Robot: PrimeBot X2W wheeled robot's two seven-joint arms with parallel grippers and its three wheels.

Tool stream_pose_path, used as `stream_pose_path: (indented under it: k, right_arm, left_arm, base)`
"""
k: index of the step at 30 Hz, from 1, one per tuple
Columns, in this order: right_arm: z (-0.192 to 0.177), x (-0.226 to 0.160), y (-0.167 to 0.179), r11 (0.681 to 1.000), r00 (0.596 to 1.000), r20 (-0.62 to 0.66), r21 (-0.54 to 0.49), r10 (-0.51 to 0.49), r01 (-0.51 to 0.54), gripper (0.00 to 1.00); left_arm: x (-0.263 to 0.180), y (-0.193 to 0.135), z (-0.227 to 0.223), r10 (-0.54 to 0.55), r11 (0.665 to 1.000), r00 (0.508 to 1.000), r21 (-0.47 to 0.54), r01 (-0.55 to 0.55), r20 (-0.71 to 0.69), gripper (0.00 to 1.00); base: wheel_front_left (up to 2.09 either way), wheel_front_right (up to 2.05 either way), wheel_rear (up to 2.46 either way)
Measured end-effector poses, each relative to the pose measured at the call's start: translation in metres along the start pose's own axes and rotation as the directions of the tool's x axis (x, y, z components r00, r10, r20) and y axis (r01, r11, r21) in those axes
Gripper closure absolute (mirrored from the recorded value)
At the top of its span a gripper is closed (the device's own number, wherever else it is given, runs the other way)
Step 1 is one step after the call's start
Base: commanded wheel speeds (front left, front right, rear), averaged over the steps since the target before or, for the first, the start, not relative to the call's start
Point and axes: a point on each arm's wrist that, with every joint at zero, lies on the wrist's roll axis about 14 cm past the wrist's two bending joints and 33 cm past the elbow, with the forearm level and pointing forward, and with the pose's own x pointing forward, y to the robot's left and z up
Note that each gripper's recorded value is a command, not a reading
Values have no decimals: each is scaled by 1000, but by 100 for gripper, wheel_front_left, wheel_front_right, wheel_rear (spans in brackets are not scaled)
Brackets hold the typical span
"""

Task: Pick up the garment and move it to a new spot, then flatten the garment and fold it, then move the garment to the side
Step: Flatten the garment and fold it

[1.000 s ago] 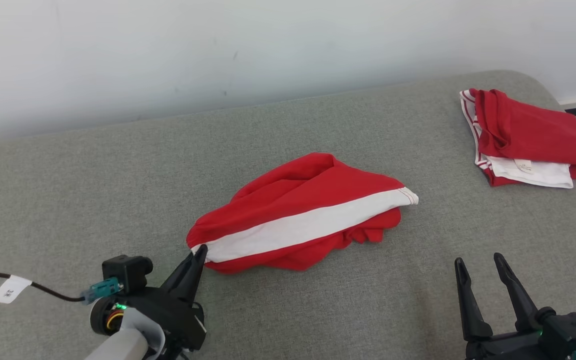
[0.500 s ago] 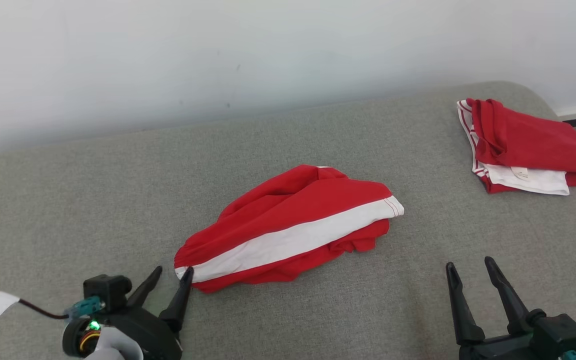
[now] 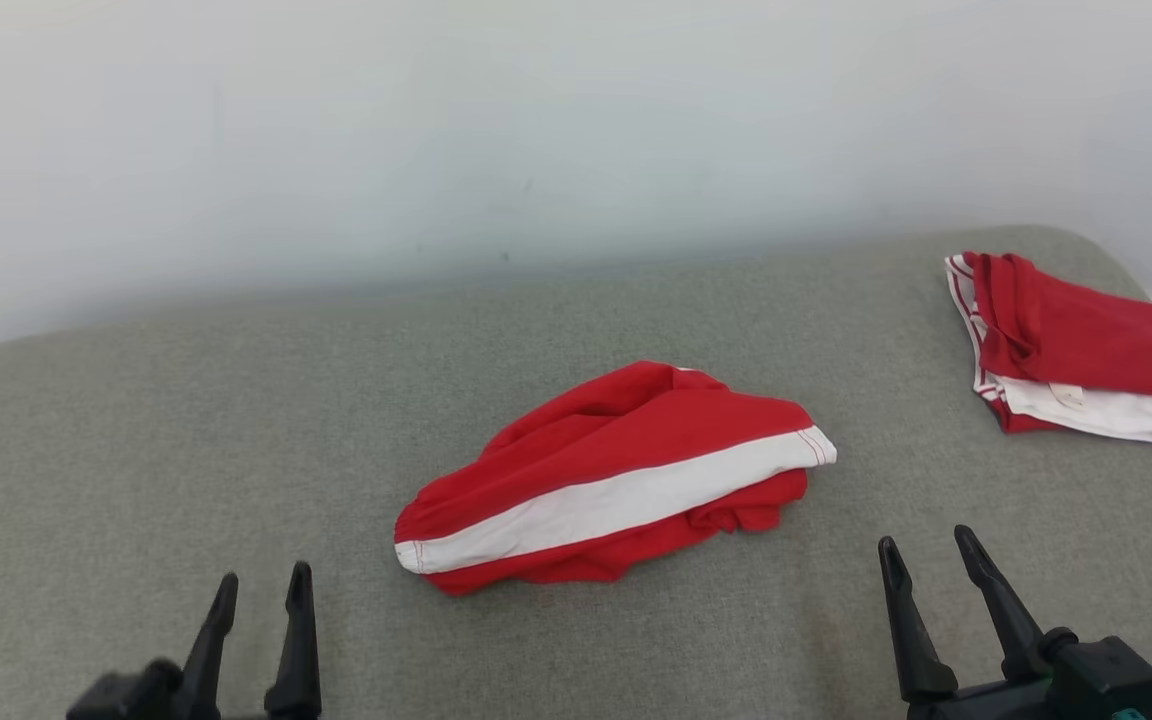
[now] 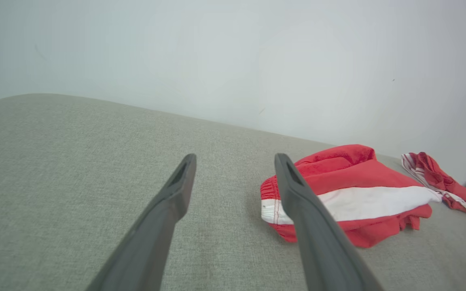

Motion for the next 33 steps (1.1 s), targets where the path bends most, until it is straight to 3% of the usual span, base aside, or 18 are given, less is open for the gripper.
stream_pose_path:
  k: [6,12,20,33]
  right_arm:
    - [2,-2,9,1000,1000,11,12,16,-16,0]
    - [2,7,16,999,999,13,16,42,-43,0]
    - [-21,37,4,998,996,-62,35,63,-61,0]
    - [-61,95,-39,998,977,-204,31,64,-58,0]
  left_arm:
    - [-32,3,21,32,999,995,23,-35,96,0]
    - [-40,6,-4,24,999,999,24,-24,32,0]
    - [4,-15,-43,-93,995,992,10,94,-88,0]
    - [64,-24,-109,-150,989,930,-42,144,-335,0]
  base:
    - [0,0,0]
    - [0,0,0]
    - [0,0,0]
    - [0,0,0]
